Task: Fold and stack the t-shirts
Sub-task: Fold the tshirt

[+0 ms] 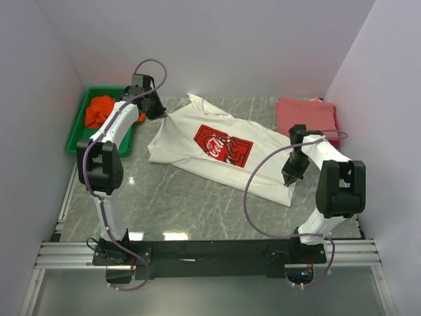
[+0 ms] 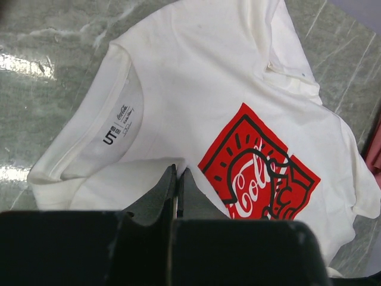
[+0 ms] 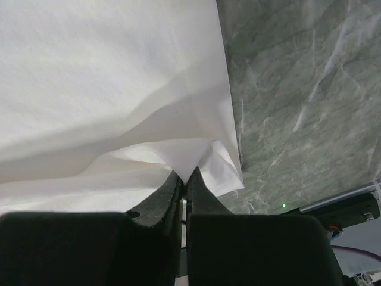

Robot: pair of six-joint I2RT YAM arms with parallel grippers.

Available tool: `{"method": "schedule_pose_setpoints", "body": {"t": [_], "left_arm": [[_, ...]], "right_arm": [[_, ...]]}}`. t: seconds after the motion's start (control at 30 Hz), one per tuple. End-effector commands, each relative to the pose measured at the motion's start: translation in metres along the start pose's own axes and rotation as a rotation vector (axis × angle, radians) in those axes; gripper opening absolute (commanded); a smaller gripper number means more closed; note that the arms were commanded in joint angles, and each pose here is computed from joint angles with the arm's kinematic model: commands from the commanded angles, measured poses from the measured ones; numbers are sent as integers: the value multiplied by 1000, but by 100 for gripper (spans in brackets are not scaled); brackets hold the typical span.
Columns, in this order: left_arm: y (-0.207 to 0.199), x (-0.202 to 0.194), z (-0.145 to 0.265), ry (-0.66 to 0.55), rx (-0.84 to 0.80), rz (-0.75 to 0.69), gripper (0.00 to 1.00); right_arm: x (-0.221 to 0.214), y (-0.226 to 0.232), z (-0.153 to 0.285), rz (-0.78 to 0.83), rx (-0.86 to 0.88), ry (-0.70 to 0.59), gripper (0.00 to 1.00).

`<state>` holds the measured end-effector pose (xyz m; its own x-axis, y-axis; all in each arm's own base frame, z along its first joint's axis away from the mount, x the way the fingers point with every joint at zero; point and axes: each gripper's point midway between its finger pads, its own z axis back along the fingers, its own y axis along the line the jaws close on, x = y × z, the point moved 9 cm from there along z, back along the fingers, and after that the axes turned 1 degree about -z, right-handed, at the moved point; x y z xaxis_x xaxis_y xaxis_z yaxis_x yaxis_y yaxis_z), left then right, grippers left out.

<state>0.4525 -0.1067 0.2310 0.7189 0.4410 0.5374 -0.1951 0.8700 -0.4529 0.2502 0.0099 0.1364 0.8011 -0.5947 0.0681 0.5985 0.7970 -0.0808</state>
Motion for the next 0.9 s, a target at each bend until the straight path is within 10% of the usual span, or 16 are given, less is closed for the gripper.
{"method": "schedule_pose_setpoints", "body": {"t": [0.0, 0.1, 0.23, 0.33, 0.87], "left_arm": [[-13, 15, 0, -40, -61, -42, 1], [-15, 18, -4, -40, -67, -40, 16], [-19, 25, -3, -69, -69, -35, 73], [-19, 28, 3, -88, -46, -38, 83], [59, -65, 45, 43, 164, 11, 80]], "right_arm": [[15, 1, 2, 3, -20, -47, 0], [19, 4, 3, 9, -13, -50, 5], [28, 5, 14, 1, -15, -84, 45], [31, 2, 25, -13, -23, -119, 54], [-18, -24, -3, -53, 3, -6, 55]]}}
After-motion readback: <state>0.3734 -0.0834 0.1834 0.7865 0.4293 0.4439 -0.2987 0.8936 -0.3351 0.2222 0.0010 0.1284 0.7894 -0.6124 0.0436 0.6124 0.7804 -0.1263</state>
